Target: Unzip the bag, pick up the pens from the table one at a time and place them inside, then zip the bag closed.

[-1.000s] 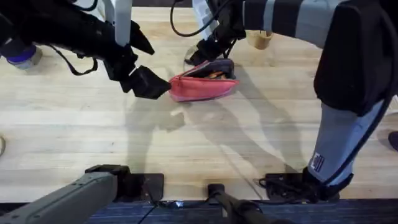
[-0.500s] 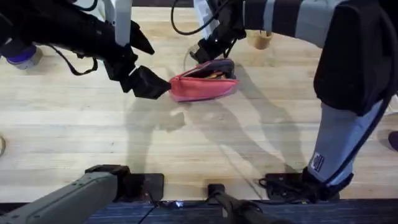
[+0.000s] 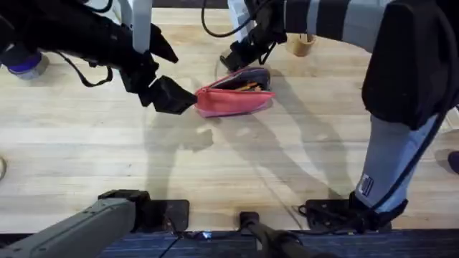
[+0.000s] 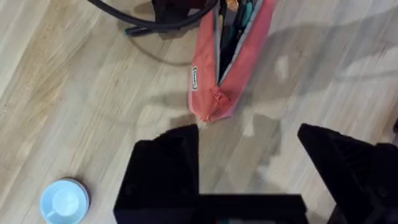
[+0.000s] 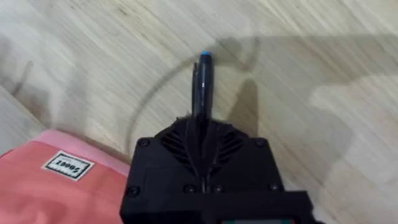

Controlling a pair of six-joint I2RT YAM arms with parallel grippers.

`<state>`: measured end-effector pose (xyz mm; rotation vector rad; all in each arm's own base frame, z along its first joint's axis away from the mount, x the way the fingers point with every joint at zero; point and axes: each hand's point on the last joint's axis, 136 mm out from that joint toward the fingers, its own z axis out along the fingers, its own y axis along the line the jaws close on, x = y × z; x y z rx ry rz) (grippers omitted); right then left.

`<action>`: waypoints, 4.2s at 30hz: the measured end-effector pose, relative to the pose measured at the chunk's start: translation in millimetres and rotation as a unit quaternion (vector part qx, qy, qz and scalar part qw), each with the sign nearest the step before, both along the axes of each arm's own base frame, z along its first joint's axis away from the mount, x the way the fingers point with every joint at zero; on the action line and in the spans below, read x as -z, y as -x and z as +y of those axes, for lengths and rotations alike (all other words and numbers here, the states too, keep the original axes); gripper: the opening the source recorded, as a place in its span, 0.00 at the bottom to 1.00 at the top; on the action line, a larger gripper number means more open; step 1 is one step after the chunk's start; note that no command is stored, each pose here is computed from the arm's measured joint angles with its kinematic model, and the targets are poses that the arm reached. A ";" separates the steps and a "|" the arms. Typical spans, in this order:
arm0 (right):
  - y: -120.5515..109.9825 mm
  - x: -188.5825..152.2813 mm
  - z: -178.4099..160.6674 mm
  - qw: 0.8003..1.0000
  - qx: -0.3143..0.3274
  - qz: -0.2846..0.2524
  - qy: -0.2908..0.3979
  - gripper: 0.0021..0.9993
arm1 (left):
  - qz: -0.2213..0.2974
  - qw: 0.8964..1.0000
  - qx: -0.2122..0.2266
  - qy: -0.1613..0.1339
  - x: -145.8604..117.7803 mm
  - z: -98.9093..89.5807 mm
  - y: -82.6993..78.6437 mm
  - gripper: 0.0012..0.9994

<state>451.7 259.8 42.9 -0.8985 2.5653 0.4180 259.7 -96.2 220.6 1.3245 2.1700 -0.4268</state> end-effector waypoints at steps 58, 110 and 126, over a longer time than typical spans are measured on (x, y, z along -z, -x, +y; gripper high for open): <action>98.4 -165.0 -48.4 0.910 -0.386 -0.150 0.030 0.03 | 0.000 1.000 0.000 0.000 0.0 0.0 0.0 0.99; 115.8 -92.4 -58.1 0.824 -0.552 -0.082 0.103 0.03 | 0.000 1.000 0.000 0.000 0.0 0.0 0.0 0.99; 121.8 -64.4 2.5 0.805 -0.577 -0.094 0.098 0.03 | 0.000 1.000 0.000 0.000 0.0 0.0 0.1 0.99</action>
